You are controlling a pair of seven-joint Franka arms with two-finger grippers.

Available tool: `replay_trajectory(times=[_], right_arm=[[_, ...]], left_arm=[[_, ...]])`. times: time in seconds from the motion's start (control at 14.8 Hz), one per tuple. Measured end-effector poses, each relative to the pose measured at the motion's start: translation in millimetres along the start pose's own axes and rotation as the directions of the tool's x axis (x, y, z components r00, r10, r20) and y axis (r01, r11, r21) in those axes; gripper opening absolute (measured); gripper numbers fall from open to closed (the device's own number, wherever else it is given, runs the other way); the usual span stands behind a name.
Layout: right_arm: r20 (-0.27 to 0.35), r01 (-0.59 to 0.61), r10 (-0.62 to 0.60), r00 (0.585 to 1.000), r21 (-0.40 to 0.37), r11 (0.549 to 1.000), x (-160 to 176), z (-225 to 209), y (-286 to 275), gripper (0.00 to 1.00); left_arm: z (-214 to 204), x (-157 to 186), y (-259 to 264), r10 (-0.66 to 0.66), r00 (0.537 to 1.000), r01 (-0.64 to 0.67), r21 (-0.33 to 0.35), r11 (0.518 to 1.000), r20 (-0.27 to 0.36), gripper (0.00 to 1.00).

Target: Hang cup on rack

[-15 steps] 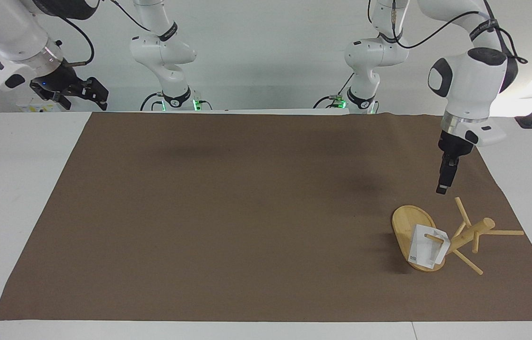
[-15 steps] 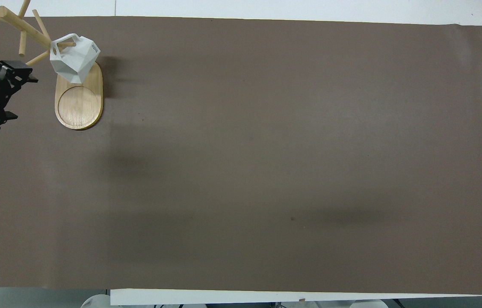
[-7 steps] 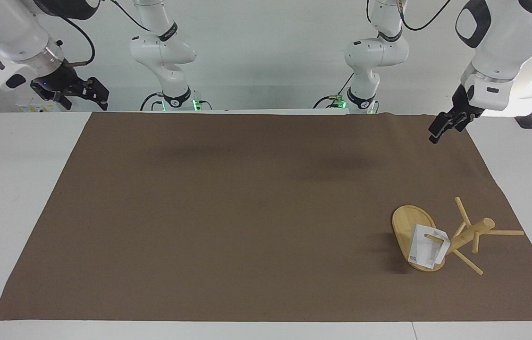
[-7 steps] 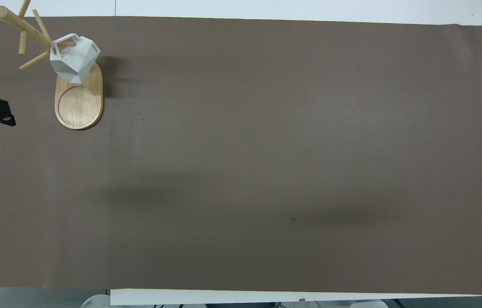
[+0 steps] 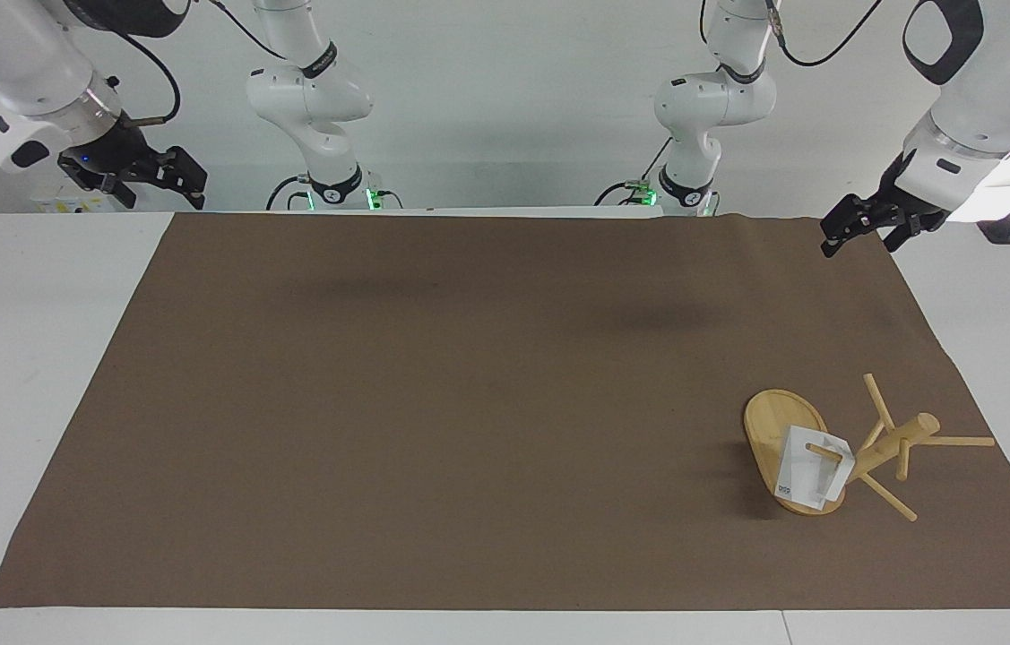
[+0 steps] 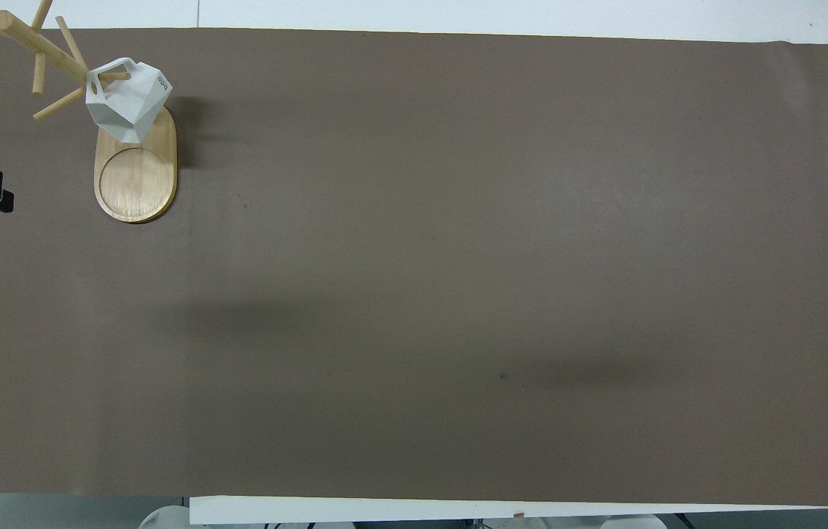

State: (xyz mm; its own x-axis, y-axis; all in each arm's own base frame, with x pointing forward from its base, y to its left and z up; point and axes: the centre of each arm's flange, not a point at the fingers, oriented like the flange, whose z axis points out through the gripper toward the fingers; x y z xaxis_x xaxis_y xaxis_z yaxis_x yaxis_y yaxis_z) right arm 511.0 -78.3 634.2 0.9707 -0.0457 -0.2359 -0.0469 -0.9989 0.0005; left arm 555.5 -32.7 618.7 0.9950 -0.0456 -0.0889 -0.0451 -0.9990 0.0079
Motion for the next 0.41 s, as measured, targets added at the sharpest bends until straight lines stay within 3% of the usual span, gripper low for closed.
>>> replay_trajectory(times=[0.41], right_arm=[[0.0, 0.0, 0.0, 1.0, 0.0, 1.0, 0.0, 0.0, 0.0, 1.0]], left_arm=[[-4.0, 7.3, 1.9, 0.013, 1.0, -0.013, -0.019, 1.0, -0.001, 1.0]])
